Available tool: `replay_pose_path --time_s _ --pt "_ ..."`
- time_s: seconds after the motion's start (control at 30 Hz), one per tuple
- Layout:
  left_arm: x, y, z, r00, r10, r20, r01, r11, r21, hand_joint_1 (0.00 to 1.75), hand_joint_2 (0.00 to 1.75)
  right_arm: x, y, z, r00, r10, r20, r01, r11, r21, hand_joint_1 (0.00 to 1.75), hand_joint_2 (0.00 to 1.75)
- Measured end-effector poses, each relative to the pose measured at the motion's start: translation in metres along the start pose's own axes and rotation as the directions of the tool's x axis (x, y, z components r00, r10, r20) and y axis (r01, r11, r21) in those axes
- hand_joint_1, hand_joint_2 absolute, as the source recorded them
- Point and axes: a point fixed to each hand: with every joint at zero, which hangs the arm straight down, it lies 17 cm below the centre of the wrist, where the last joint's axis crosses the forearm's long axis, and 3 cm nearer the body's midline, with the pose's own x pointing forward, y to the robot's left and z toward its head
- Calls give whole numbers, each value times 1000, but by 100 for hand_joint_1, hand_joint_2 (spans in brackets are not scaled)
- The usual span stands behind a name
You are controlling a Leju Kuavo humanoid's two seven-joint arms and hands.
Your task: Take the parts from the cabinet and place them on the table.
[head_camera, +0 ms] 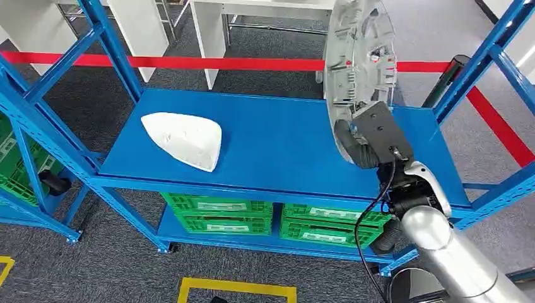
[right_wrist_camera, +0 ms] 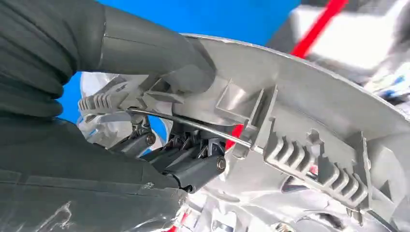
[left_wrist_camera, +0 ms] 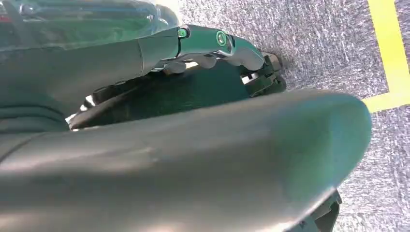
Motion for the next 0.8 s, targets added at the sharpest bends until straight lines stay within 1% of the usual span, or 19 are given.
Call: replay_pose_path --time_s 0.1,0.23,0.37,0.5,0.77,0.8 --pt "-1 1 0 1000 1 4 -1 1000 1 0 0 37 3 6 988 -124 93 120 991 53 175 175" --pt "0 1 0 1000 12 9 -12 1000 3 0 0 76 5 18 957 -218 189 200 974 110 175 175" --pt "1 2 0 1000 14 16 -14 1000 4 0 0 115 11 37 907 -311 284 264 945 192 175 175" --pt "1 2 1 1000 14 22 -14 1000 3 0 0 149 20 60 848 -391 359 295 910 293 175 175" --pt "2 2 1 999 14 31 -14 1000 4 0 0 202 43 113 734 -501 458 274 836 476 175 175" --pt "2 2 1 999 14 33 -14 1000 3 0 175 206 46 119 721 -514 465 270 826 495 175 175"
